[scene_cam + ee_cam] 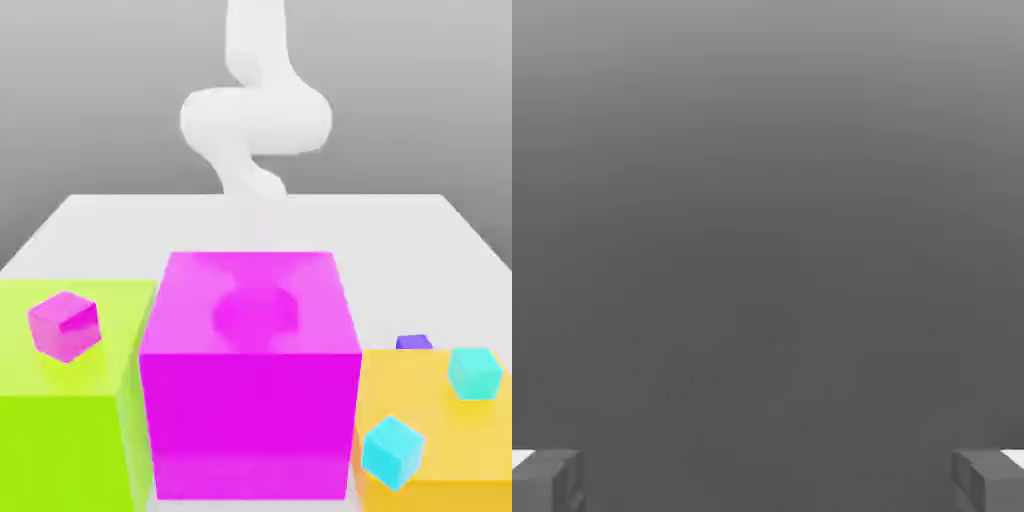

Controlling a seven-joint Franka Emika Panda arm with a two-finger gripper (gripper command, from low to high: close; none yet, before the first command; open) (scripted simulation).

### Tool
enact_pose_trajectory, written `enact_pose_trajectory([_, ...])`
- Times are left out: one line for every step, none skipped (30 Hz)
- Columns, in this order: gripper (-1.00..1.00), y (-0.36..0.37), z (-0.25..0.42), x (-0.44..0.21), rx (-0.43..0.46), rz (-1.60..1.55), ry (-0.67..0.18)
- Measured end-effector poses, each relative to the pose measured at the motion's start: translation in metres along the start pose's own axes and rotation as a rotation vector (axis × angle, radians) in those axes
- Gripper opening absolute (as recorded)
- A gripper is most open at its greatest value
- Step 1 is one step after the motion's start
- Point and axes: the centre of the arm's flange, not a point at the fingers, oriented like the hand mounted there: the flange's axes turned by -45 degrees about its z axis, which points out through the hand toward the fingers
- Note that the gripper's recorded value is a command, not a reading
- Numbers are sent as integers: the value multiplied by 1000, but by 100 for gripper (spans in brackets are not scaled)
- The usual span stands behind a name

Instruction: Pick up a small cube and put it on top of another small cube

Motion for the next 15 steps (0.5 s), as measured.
enact_pose_trajectory([0,-10,11,-1,-2,-63,-14])
enact_pose_trajectory([0,-19,21,-3,-3,-123,-28])
enact_pose_trajectory([0,-28,31,-5,-3,-182,-42])
enact_pose_trajectory([0,-37,41,-8,-2,-240,-56])
enact_pose_trajectory([0,-45,51,-11,0,-298,-70])
enact_pose_trajectory([0,-53,61,-14,3,-355,-84])
enact_pose_trajectory([0,-61,70,-17,7,-411,-98])
enact_pose_trajectory([0,-69,80,-21,11,-468,-112])
enact_pose_trajectory([0,-77,90,-26,17,-524,-126])
enact_pose_trajectory([0,-84,99,-30,24,-580,-140])
enact_pose_trajectory([0,-91,109,-35,31,-636,-153])
enact_pose_trajectory([0,-98,118,-40,40,-691,-167])
enact_pose_trajectory([0,-105,127,-45,50,-747,-180])
enact_pose_trajectory([0,-112,136,-51,60,-802,-193])
enact_pose_trajectory([0,-119,145,-57,71,-856,-205])
